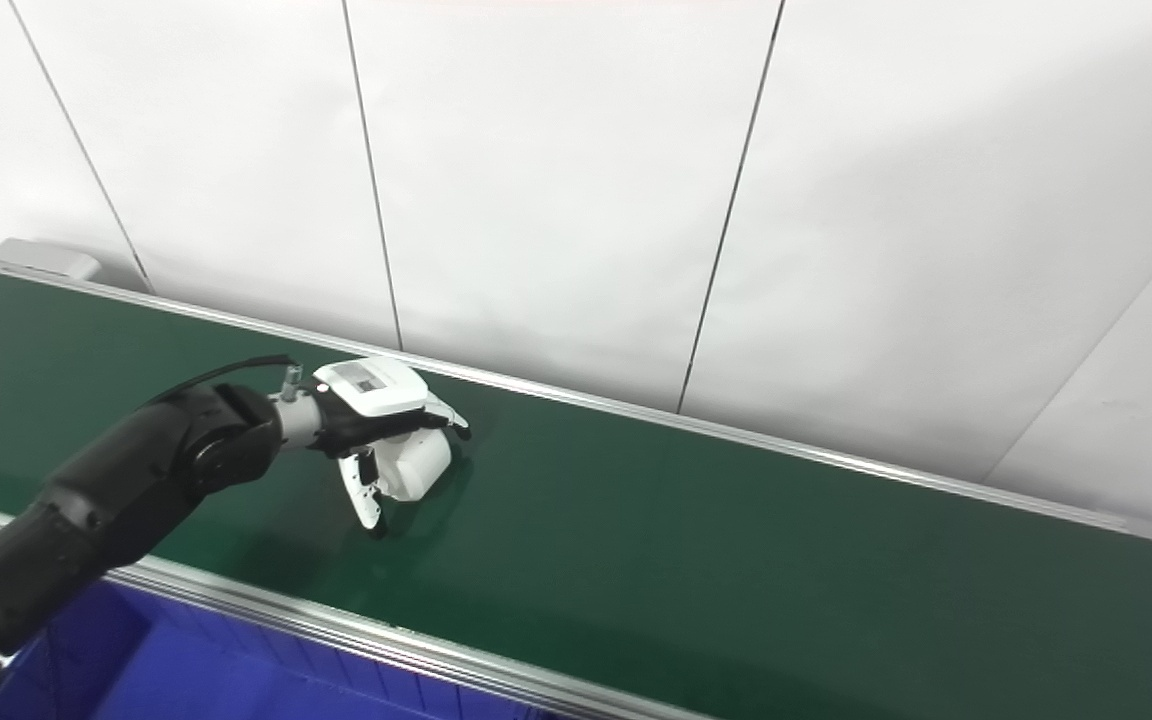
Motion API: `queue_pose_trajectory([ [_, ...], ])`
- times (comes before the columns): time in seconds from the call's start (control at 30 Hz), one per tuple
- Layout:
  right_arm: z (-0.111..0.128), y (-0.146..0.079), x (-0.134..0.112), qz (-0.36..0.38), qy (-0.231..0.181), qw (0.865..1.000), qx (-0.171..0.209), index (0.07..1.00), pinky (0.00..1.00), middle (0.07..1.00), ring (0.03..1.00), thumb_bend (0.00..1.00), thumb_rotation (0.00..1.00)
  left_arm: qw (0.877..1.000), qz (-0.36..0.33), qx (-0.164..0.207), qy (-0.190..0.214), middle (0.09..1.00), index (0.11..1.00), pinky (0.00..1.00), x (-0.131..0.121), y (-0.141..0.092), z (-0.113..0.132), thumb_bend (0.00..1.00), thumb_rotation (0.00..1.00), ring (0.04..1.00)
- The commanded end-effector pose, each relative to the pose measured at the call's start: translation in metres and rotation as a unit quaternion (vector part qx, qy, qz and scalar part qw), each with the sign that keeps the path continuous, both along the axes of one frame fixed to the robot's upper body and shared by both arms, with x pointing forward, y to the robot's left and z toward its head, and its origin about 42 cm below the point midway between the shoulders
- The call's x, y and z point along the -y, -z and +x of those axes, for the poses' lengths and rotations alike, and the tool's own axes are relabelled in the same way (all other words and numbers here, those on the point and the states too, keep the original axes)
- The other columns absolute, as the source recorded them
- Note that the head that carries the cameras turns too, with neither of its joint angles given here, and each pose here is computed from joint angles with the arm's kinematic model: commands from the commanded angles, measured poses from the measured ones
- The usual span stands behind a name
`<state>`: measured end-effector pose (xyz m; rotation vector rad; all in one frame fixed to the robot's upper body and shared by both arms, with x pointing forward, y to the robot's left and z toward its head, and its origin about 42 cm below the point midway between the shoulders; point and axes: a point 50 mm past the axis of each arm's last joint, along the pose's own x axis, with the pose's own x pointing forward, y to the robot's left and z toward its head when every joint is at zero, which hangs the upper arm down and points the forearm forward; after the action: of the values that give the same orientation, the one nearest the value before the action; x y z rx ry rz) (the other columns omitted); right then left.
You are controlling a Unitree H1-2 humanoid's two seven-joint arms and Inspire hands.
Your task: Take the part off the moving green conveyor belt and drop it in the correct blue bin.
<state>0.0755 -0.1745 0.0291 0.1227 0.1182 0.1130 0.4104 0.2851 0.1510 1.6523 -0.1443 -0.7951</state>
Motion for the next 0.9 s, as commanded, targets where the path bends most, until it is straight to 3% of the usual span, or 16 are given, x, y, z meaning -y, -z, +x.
queue_pose_trajectory([
  [0.0, -0.002, -0.011, -0.004, 0.004, 0.004, 0.999, 0.034, 1.000, 1.00, 1.000, 1.000, 0.63, 0.90, 0.998, -0.022, 0.060, 0.016, 0.754, 0.743, 0.73, -0.006, -0.001, 0.002, 1.00, 0.12, 0.745],
  [0.1, -0.004, -0.013, -0.005, -0.002, 0.005, 0.999, 0.032, 1.000, 1.00, 1.000, 1.000, 0.65, 0.91, 0.994, -0.060, 0.083, 0.026, 0.677, 0.657, 0.65, -0.002, 0.009, 0.001, 1.00, 0.04, 0.668],
  [0.13, -0.004, -0.013, -0.005, -0.003, 0.006, 0.999, 0.031, 1.000, 1.00, 1.000, 1.000, 0.65, 0.91, 0.993, -0.068, 0.090, 0.031, 0.600, 0.556, 0.57, 0.000, 0.012, 0.001, 0.72, 0.04, 0.581],
  [0.17, -0.004, -0.013, -0.005, -0.002, 0.005, 0.999, 0.032, 1.000, 1.00, 1.000, 1.000, 0.66, 0.91, 0.992, -0.075, 0.094, 0.035, 0.574, 0.522, 0.54, 0.001, 0.015, 0.000, 0.62, 0.05, 0.551],
  [0.23, -0.004, -0.013, -0.004, -0.002, 0.004, 0.999, 0.033, 1.000, 1.00, 1.000, 1.000, 0.66, 0.91, 0.991, -0.086, 0.098, 0.041, 0.527, 0.472, 0.50, 0.003, 0.019, -0.001, 0.54, 0.01, 0.502],
  [0.33, -0.004, -0.013, -0.004, -0.003, 0.002, 0.999, 0.033, 1.000, 1.00, 1.000, 1.000, 0.65, 0.91, 0.988, -0.103, 0.102, 0.054, 0.479, 0.487, 0.44, 0.007, 0.023, -0.002, 0.53, 0.00, 0.422],
  [0.57, -0.004, -0.016, -0.004, -0.001, 0.002, 1.000, 0.024, 1.000, 1.00, 1.000, 1.000, 0.66, 0.90, 0.986, -0.100, 0.113, 0.076, 0.417, 0.504, 0.37, 0.012, 0.023, -0.003, 0.52, 0.00, 0.362],
  [0.87, -0.003, -0.016, -0.003, -0.001, -0.002, 1.000, 0.022, 1.000, 1.00, 1.000, 1.000, 0.66, 0.89, 0.982, -0.105, 0.121, 0.095, 0.448, 0.497, 0.39, 0.012, 0.000, -0.009, 0.52, 0.00, 0.397],
])
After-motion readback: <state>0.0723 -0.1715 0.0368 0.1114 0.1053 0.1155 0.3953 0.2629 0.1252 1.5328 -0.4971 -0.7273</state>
